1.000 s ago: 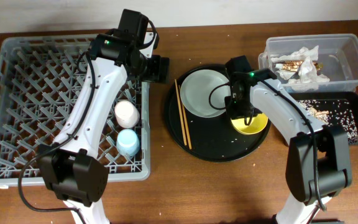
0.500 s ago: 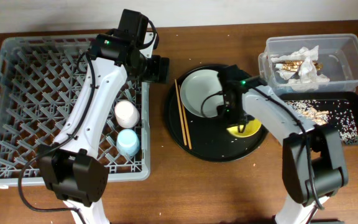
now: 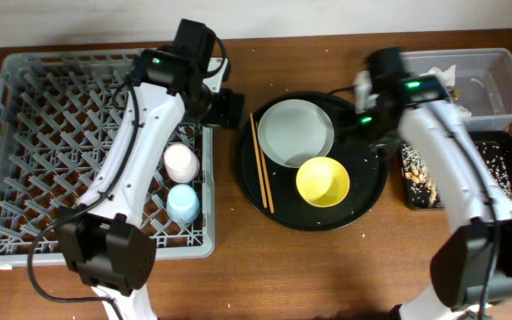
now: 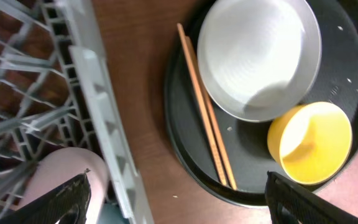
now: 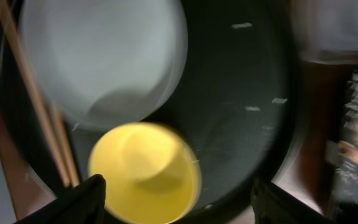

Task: Sort waste into correct bins and load items into the dishwasher rack
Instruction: 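Grasp the yellow bowl with the left gripper and place it in the rack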

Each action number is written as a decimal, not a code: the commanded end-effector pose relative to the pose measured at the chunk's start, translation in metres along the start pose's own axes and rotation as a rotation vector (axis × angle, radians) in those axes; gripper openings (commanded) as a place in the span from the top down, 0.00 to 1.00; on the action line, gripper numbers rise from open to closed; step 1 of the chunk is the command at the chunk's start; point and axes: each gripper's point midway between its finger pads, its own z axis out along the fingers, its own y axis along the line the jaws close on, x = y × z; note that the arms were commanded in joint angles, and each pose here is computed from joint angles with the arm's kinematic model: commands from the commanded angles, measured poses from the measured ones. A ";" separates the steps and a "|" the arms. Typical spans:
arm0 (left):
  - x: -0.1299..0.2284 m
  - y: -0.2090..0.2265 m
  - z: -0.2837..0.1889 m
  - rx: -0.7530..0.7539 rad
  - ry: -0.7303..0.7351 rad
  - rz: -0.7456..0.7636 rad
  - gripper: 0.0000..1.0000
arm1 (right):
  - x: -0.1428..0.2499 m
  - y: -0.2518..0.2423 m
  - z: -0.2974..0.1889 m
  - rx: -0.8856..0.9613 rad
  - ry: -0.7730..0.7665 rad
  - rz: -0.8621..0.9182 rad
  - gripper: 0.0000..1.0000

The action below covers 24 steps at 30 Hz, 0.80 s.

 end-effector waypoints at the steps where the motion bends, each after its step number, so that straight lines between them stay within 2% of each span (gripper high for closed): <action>1: 0.024 -0.055 0.022 0.082 0.089 0.088 0.11 | -0.006 -0.042 -0.014 -0.035 -0.014 0.169 0.18; 4: 0.060 -0.081 0.061 0.041 0.205 0.175 0.11 | 0.001 -0.070 -0.018 -0.016 0.011 0.192 0.16; 6: 0.075 -0.092 0.089 0.037 0.261 0.208 0.11 | 0.002 -0.071 -0.018 -0.014 0.012 0.197 0.16; 9: 0.087 -0.115 0.137 0.071 0.313 0.195 0.11 | 0.002 -0.071 -0.018 -0.015 0.014 0.196 0.16; 13: 0.103 -0.141 0.168 0.124 0.348 0.212 0.11 | 0.003 -0.071 -0.017 -0.014 0.019 0.197 0.16; 16: 0.106 -0.145 0.170 0.123 0.351 0.224 0.37 | 0.004 -0.071 -0.016 -0.014 0.020 0.197 0.16; 18: 0.106 -0.144 0.170 0.122 0.351 0.224 0.63 | 0.004 -0.071 -0.016 -0.014 0.021 0.197 0.16; 21: 0.106 -0.144 0.170 0.122 0.351 0.224 0.85 | 0.004 -0.071 -0.016 -0.014 0.021 0.197 0.16; 22: 0.106 -0.144 0.170 0.122 0.353 0.224 0.96 | 0.004 -0.071 -0.016 -0.014 0.021 0.197 0.16; 24: 0.106 -0.144 0.165 0.118 0.361 0.221 0.99 | 0.004 -0.071 -0.016 -0.014 0.021 0.197 0.16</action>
